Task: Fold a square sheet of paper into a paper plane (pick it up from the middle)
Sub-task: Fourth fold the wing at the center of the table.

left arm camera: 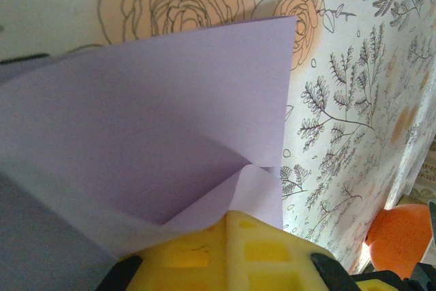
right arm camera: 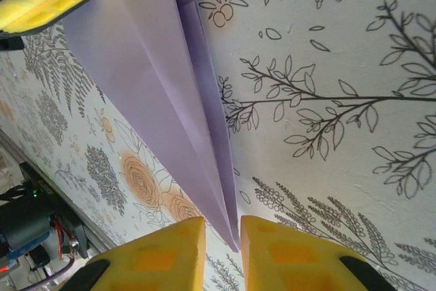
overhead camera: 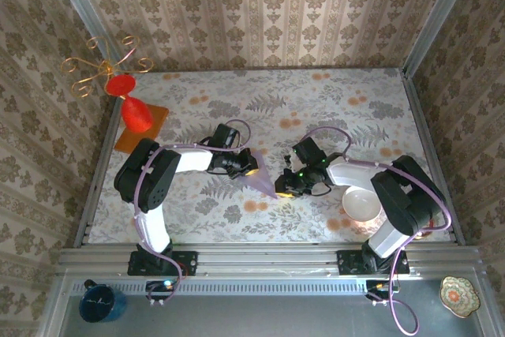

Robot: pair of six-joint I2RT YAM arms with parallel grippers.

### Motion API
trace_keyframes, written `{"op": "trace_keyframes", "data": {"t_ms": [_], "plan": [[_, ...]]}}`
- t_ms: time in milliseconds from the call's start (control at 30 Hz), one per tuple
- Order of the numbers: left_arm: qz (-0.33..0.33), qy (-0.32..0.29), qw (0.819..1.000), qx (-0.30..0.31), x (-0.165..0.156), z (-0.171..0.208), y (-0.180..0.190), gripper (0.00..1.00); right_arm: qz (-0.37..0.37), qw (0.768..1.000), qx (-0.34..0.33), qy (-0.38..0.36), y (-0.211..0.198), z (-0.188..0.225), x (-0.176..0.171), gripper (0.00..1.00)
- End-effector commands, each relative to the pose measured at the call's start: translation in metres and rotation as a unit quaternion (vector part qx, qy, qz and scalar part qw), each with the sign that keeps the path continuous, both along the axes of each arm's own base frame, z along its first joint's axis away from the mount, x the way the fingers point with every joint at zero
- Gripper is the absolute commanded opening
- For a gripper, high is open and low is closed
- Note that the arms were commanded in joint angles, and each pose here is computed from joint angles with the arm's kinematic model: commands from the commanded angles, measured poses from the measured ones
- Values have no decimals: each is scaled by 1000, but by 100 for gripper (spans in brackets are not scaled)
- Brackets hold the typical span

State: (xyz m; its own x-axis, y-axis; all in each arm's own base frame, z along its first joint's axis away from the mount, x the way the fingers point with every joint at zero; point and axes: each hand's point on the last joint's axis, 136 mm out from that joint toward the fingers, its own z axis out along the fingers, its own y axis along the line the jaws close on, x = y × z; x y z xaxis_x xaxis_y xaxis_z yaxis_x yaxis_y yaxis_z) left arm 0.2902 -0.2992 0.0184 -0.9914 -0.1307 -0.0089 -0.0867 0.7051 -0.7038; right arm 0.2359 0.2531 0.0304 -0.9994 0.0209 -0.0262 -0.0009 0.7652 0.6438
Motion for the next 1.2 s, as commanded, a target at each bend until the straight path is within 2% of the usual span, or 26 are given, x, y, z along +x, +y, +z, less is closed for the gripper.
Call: {"op": "trace_keyframes", "data": {"t_ms": [0, 333, 600, 733, 833, 933, 1167], "plan": [[26, 62, 994, 88, -26, -47, 34, 7, 10, 1000, 7, 15, 3, -6, -5, 23], [24, 61, 994, 85, -27, -45, 32, 8, 24, 1000, 11, 15, 7, -9, -2, 13], [24, 61, 994, 84, -27, -44, 32, 8, 27, 999, -1, 38, 5, -25, -10, 11], [24, 61, 994, 83, -27, -44, 32, 8, 24, 999, -3, 26, 5, -18, -6, 15], [22, 59, 995, 81, -28, -43, 32, 8, 9, 1000, -16, -17, -3, 0, 5, 22], [21, 56, 995, 80, -27, -41, 32, 8, 0, 998, -31, -59, -10, 15, 15, 26], [16, 51, 996, 76, -25, -39, 30, 8, 36, 997, 54, -42, 28, 24, 21, 16]]}}
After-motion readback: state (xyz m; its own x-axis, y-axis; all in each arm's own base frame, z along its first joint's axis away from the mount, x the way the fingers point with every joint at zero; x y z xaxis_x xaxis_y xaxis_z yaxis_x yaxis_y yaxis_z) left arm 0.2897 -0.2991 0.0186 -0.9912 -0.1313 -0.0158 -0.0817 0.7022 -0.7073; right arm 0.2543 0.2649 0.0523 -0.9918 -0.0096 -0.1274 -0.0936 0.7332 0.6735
